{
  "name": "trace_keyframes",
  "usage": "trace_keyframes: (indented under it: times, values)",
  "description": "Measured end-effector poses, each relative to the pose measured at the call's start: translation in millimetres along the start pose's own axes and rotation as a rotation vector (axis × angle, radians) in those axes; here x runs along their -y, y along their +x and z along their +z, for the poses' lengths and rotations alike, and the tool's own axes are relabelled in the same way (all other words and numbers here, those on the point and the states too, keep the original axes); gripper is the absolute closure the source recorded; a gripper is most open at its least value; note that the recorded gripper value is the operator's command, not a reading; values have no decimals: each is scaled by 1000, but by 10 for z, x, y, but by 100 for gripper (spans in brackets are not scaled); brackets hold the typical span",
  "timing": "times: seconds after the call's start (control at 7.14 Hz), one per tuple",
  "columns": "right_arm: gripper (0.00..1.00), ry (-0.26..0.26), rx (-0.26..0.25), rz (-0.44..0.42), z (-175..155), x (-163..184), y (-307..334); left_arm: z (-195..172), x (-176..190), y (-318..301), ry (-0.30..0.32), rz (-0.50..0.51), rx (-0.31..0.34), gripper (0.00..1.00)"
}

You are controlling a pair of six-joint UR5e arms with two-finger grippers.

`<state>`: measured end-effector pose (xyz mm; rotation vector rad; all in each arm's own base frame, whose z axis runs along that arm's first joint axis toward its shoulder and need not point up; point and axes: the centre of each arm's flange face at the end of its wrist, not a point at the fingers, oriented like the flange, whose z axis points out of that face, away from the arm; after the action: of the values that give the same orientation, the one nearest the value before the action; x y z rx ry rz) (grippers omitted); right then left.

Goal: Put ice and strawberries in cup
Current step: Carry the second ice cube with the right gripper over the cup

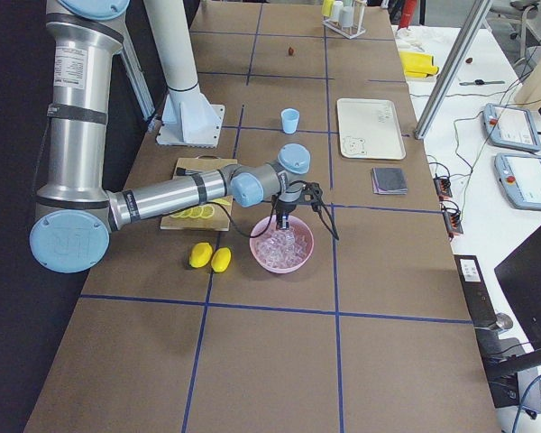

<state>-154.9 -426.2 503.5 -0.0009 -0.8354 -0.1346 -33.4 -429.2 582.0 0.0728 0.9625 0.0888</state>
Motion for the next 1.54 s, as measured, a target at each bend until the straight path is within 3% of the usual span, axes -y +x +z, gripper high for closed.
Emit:
trace_keyframes:
  times: [0.28,0.56,0.84,1.12,1.54]
  values:
    - [99,83,103,52,-719,117,-581,-5,2,8,1,2,0,0]
    - [99,93,230,200,-994,425,-1909,-15,2,21,3,4,0,0]
    - [99,106,280,321,-776,541,-3518,-22,3,31,4,5,0,0]
    - [99,141,272,383,-349,588,-4727,-21,0,30,4,5,0,0]
    - [95,186,246,397,214,791,-5285,-19,-2,28,3,4,0,0]
